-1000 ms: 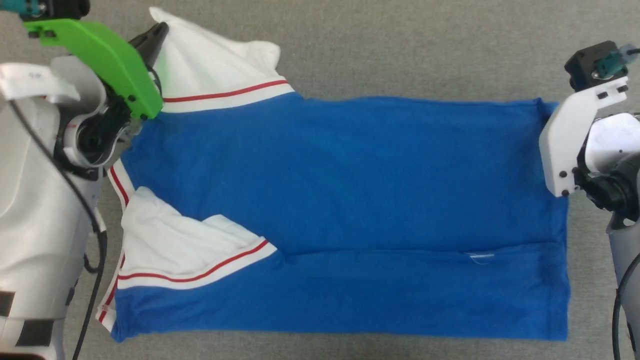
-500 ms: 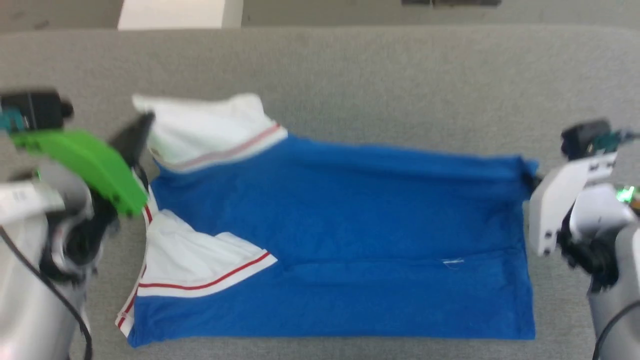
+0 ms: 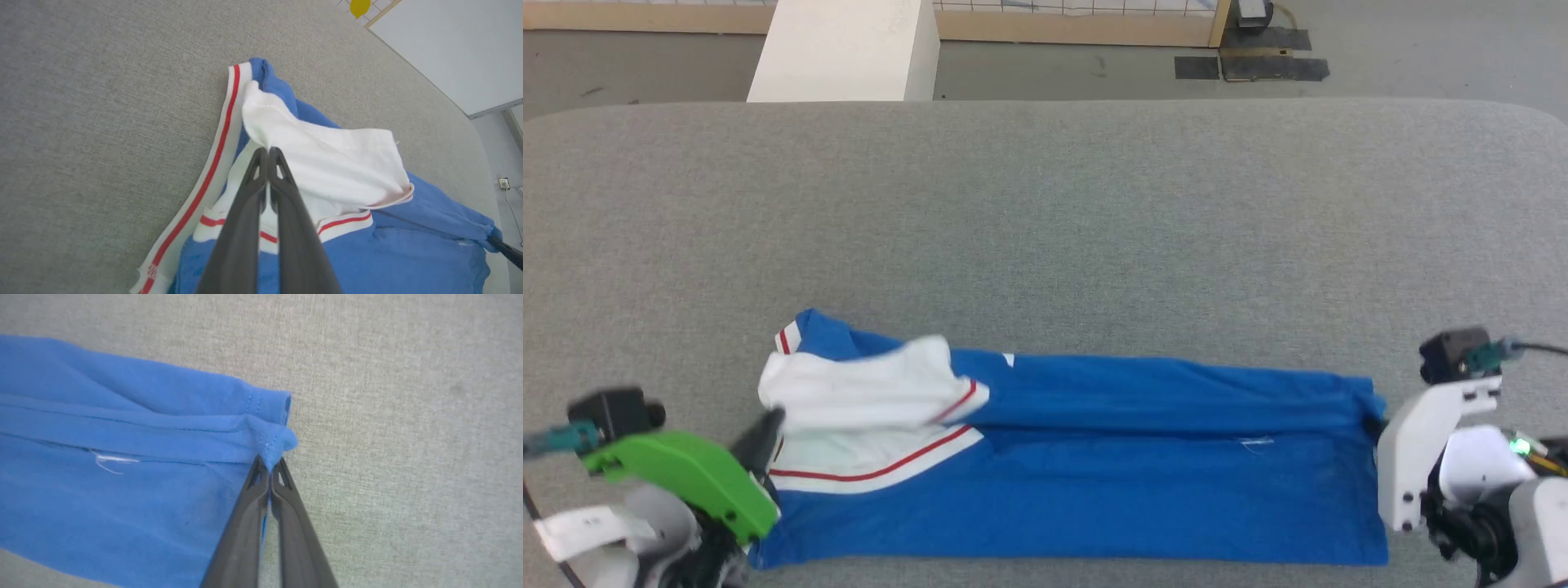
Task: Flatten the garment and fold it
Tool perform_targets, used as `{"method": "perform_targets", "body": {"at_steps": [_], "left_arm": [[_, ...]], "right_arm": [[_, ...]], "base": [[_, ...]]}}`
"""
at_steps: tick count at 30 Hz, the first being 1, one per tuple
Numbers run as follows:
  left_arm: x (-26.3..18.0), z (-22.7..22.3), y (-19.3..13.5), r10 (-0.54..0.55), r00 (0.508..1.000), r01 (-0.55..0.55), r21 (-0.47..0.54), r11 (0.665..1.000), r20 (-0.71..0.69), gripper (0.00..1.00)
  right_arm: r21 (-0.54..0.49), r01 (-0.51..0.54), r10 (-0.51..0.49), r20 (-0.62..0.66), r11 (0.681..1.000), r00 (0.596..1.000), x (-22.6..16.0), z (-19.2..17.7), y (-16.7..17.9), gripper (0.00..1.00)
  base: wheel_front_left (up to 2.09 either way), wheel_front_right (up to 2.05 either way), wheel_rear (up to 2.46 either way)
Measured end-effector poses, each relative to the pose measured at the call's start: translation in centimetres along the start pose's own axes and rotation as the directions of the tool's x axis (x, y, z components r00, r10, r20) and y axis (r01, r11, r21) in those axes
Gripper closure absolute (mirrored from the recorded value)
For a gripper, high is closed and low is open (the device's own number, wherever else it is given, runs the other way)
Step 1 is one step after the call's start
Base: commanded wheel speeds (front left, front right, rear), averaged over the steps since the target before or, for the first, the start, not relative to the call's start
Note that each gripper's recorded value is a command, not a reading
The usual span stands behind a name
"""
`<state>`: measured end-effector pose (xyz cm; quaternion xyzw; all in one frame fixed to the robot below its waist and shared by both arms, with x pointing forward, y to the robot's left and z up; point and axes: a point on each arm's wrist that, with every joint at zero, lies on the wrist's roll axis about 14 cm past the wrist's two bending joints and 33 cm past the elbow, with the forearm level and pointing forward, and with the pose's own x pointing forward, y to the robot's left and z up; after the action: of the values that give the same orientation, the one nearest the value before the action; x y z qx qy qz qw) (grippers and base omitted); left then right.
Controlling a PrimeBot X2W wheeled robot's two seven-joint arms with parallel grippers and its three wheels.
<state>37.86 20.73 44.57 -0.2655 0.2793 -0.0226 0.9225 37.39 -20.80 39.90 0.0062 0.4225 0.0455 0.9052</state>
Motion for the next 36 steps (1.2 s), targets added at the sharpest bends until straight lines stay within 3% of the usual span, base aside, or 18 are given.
{"method": "perform_targets", "body": {"at_steps": [6,7,8,9,10,14,18,21,28,33,36], "left_arm": [[0.1,-3.7,3.1,0.101,0.989,-0.105,-0.04,0.994,-0.109,1.0],[0.1,-4.0,3.4,0.109,0.987,-0.115,-0.039,0.993,-0.117,1.0],[0.1,-4.2,3.6,0.117,0.985,-0.122,-0.032,0.992,-0.124,0.67],[0.1,-4.4,3.8,0.122,0.984,-0.127,-0.03,0.991,-0.13,0.28],[0.0,-4.3,3.9,0.125,0.984,-0.13,-0.03,0.991,-0.128,0.0],[-1.6,-0.1,4.9,0.179,0.984,-0.18,0.025,0.983,0.018,0.0],[-2.9,4.5,4.2,0.166,0.965,-0.186,0.081,0.979,0.204,0.0],[-4.0,7.8,3.0,0.12,0.924,-0.193,0.173,0.966,0.362,0.0],[-5.1,12.5,-1.4,-0.091,0.762,-0.195,0.361,0.912,0.641,0.0],[-4.3,12.4,-3.4,-0.181,0.728,-0.174,0.434,0.884,0.662,0.0],[-3.8,12.3,-3.6,-0.182,0.721,-0.181,0.436,0.882,0.669,0.0]], "right_arm": [[0.027,-0.004,0.006,-0.073,1.0,0.997,0.4,-2.6,0.2,1.0],[0.035,-0.003,0.005,-0.07,0.999,0.998,0.4,-2.7,0.2,0.64],[0.039,-0.001,0.004,-0.065,0.999,0.998,0.3,-2.7,0.2,0.0],[0.049,0.0,0.003,-0.053,0.999,0.999,0.1,-2.6,0.2,0.0],[0.063,0.001,0.002,-0.047,0.998,0.999,-0.1,-2.6,0.1,0.0],[0.193,-0.021,0.008,0.067,0.981,0.998,-3.9,-2.2,-1.0,0.0],[0.235,0.0,-0.033,0.139,0.972,0.99,-6.3,-0.6,-2.9,0.0],[0.237,0.016,-0.053,0.15,0.971,0.987,-6.9,0.2,-3.8,0.0],[0.129,-0.011,0.011,0.002,0.992,1.0,-4.5,-1.3,-2.2,0.0],[0.11,-0.086,0.095,-0.082,0.99,0.992,-2.1,-2.4,0.0,0.0],[0.085,-0.12,0.131,-0.135,0.989,0.982,-0.9,-3.3,1.4,0.0]], "base": [[0.0,0.0,0.0],[0.0,0.0,0.0],[0.0,0.0,0.0],[0.0,0.0,0.0],[0.0,0.0,0.0],[0.0,0.0,0.0],[0.0,0.0,0.0],[0.0,0.0,0.0],[0.0,0.0,0.0],[0.0,0.0,0.0],[0.0,0.0,0.0]]}}
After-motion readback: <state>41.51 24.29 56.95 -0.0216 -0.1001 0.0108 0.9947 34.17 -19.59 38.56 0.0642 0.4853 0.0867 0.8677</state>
